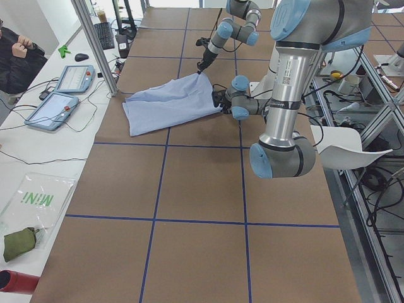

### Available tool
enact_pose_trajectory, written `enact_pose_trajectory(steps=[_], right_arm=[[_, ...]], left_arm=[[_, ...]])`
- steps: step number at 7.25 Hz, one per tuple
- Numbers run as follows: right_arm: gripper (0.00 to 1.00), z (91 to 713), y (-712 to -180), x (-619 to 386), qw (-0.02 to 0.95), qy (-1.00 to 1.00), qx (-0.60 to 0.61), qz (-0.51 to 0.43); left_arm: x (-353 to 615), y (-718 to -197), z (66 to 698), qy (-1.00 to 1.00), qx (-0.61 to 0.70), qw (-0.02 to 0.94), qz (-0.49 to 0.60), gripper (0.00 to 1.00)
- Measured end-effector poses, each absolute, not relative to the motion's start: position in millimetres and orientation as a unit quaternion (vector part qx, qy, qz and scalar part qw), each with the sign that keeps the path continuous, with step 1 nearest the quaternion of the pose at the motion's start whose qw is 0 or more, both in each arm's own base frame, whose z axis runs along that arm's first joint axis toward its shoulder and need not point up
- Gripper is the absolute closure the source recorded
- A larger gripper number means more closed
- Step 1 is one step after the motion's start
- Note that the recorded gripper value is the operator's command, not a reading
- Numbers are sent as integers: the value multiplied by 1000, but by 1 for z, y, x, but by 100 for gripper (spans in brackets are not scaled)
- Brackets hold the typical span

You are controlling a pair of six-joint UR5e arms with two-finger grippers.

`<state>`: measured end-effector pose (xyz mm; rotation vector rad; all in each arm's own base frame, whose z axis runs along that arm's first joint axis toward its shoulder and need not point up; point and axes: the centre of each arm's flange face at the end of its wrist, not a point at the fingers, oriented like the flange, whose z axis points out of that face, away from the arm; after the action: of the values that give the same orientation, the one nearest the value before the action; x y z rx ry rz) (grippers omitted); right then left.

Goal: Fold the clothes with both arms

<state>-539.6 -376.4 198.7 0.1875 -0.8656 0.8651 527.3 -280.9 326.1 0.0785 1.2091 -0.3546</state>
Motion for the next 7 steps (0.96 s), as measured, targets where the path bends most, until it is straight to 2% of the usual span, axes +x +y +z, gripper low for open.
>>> enact_pose_trajectory(steps=[1, 5, 7], right_arm=[[100, 199, -377, -539, 814, -405, 89, 406], [100, 202, -372, -540, 816, -405, 89, 404], [100, 204, -330, -514, 818, -421, 88, 383]], left_arm=[[526, -283, 326, 565, 38, 807, -167, 100], [522, -286, 319, 571, 40, 803, -167, 100], [505, -279, 277, 594, 33, 788, -157, 100]])
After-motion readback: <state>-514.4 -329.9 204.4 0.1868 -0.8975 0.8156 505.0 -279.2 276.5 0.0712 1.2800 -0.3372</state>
